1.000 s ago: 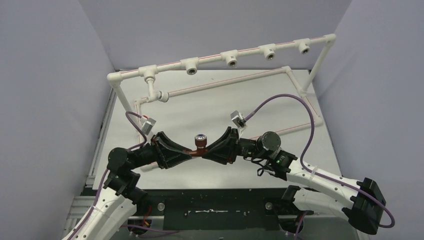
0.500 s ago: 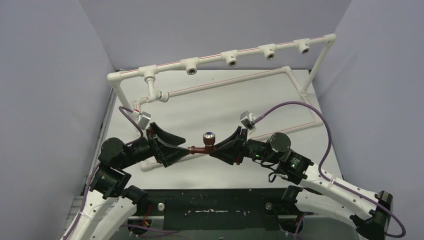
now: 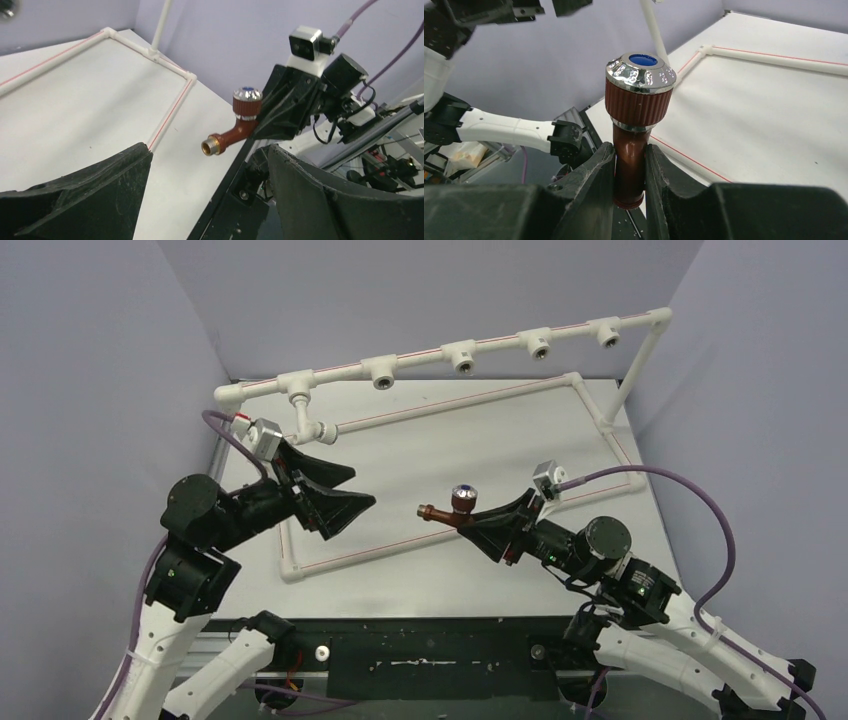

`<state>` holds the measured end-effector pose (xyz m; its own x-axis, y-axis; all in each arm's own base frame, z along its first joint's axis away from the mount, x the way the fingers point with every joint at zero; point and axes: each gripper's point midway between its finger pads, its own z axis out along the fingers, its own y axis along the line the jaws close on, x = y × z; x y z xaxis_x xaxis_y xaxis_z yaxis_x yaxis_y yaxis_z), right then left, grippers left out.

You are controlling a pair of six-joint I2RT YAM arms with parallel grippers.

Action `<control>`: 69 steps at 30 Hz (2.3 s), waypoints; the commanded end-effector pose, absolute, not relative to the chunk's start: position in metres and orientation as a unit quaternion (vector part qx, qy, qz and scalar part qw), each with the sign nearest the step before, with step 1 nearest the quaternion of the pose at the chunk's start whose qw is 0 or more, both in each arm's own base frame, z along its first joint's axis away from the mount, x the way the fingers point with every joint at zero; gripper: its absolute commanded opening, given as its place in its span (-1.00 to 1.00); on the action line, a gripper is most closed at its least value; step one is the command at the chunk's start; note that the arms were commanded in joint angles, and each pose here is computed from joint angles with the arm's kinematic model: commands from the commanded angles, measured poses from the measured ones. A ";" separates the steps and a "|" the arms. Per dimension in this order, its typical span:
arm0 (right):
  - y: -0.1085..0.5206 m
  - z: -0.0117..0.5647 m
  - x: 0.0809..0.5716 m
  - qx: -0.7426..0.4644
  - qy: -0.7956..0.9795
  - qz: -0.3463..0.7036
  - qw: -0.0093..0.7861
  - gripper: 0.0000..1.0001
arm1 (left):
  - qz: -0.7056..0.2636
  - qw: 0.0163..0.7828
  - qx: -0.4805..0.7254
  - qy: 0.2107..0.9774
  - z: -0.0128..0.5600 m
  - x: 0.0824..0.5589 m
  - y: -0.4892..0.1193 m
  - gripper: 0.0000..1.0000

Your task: Install the water faucets

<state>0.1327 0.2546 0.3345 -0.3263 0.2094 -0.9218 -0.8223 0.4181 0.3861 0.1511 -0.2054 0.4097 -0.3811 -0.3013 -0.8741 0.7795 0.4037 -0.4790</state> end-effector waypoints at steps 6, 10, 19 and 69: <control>0.237 0.337 0.150 -0.185 0.674 0.448 0.558 -1.00 | -0.476 0.576 0.194 0.636 0.472 0.198 -0.217 0.68; 0.235 0.335 0.152 -0.176 0.678 0.444 0.559 -1.00 | -0.476 0.574 0.203 0.634 0.478 0.219 -0.230 0.68; 0.234 0.325 0.152 -0.175 0.686 0.440 0.552 -1.00 | -0.468 0.572 0.198 0.644 0.475 0.270 -0.253 0.68; 0.208 0.323 0.145 -0.148 0.669 0.440 0.581 -1.00 | -0.465 0.466 -0.188 0.729 0.417 0.409 -0.245 0.01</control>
